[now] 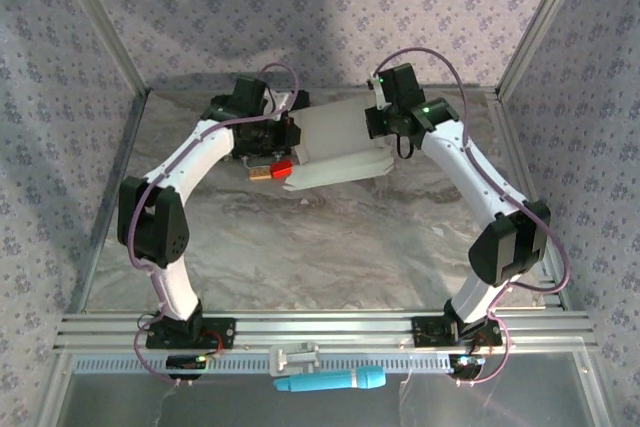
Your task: Fold the paper box
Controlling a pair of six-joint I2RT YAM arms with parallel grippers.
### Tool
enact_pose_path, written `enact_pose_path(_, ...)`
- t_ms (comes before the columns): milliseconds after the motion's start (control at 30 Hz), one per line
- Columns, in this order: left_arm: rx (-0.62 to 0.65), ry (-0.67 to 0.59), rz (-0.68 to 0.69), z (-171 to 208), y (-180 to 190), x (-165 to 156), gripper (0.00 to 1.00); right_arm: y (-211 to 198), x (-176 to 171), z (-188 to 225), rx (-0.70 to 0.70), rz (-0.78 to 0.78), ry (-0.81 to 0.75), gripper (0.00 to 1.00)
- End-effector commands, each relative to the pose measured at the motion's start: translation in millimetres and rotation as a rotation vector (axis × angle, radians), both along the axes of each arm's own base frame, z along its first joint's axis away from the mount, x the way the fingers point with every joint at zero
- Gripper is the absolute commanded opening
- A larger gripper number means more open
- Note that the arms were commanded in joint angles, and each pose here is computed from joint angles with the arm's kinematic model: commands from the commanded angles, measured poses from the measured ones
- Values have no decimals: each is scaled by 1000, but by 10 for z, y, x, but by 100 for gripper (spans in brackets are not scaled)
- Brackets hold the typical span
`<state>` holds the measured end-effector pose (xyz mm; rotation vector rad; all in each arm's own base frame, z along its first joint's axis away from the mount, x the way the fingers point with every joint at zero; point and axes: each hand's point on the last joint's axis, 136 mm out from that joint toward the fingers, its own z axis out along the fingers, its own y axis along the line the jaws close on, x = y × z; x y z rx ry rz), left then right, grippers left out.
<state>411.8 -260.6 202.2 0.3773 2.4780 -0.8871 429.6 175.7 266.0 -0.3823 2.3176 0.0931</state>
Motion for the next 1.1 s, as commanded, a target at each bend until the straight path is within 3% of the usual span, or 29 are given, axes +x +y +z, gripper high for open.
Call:
enact_pose_path(0,7,-91,-11,296,-19,-93,0,-44,-31,-4,-22,-21,16,0)
enact_pose_path(200,50,-94,24,297,5,-152,0,-82,-27,-49,-5,-34,52,17)
enact_pose_path(367,59,-90,28,265,3,-189,0,-115,-7,-74,-6,-53,72,18)
enact_pose_path(567,60,-95,32,289,-6,-189,0,-128,2,-71,-9,-66,72,17)
enact_pose_path(700,60,-89,35,289,-13,-198,0,-166,2,-63,-30,-102,58,2)
enact_pose_path(1067,51,-75,70,331,-55,-204,0,-684,-147,12,-361,-531,-1,0)
